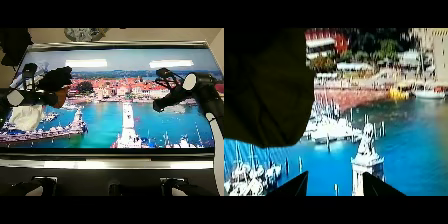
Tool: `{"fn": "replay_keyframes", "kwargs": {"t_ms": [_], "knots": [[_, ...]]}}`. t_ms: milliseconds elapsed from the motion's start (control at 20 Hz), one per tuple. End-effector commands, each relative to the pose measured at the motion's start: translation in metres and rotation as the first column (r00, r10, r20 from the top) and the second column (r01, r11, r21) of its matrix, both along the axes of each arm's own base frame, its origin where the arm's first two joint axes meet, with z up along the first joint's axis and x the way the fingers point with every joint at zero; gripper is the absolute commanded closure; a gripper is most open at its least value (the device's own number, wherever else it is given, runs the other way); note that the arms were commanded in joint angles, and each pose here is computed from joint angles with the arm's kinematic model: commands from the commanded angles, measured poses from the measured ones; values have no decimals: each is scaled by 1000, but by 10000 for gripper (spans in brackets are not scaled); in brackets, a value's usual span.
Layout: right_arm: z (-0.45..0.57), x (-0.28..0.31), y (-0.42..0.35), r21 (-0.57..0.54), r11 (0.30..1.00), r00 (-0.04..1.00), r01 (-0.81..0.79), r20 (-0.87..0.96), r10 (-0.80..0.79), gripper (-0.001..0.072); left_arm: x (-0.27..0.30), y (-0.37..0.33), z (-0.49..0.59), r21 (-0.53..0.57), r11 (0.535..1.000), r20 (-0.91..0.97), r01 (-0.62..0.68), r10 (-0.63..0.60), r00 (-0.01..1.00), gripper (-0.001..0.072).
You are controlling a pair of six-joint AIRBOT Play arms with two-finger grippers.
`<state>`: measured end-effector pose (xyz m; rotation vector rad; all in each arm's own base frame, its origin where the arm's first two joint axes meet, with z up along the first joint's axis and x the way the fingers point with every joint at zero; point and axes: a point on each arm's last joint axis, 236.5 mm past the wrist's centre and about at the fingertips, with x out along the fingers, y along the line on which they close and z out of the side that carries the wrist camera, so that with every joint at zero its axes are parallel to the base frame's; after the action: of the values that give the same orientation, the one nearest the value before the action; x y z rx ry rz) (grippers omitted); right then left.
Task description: Fold the shirts.
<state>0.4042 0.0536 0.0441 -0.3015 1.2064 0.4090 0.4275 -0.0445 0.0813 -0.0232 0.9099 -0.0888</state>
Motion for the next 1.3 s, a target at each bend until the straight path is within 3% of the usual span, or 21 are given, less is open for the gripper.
{"fn": "replay_keyframes", "kwargs": {"t_ms": [0, 50, 150, 200, 250, 300, 400, 600, 850, 1050, 1200, 1250], "knots": [[6, 18, 0, 5, 1000, 997, 10, 80, -11, 84, 29, 1, 29, -41, 999, 166, -31, 38, 985, 104], [7, 19, 0, 6, 1000, 996, 11, 85, -11, 84, 31, 11, 28, -33, 998, 168, -54, 58, 984, -13], [6, 18, 0, 6, 1000, 997, 10, 80, -11, 84, 29, 55, 13, -115, 961, 94, -251, 262, 960, -13], [6, 18, 1, 7, 1000, 997, 10, 79, -11, 84, 20, 82, 0, -182, 899, 9, -399, 407, 913, -13], [6, 17, 1, 10, 1000, 997, 10, 75, -11, 85, 2, 104, -17, -249, 801, -125, -545, 532, 838, -13], [5, 16, 2, 13, 1000, 998, 9, 70, -10, 85, -19, 122, -35, -272, 729, -258, -629, 574, 777, -13], [4, 12, 5, 22, 1000, 999, 7, 53, -8, 85, -60, 151, -61, -270, 657, -438, -704, 567, 697, -13], [5, 12, 11, 51, 999, 999, 7, 51, -9, 85, -112, 190, -98, -303, 453, -582, -838, 608, 539, -13], [6, 4, 25, 108, 994, 1000, -4, 19, 2, 85, -130, 193, -150, -318, 364, -591, -876, 646, 483, -13], [4, -8, 31, 127, 991, 999, -30, -28, 34, 85, -101, 205, -150, -426, 375, -463, -824, 691, 554, -13], [4, -12, 36, 148, 988, 998, -32, -43, 39, 85, -90, 212, -148, -441, 390, -410, -808, 714, 568, -13], [4, -13, 37, 154, 988, 998, -33, -48, 40, 85, -90, 211, -153, -437, 391, -419, -810, 709, 568, 81]]}}
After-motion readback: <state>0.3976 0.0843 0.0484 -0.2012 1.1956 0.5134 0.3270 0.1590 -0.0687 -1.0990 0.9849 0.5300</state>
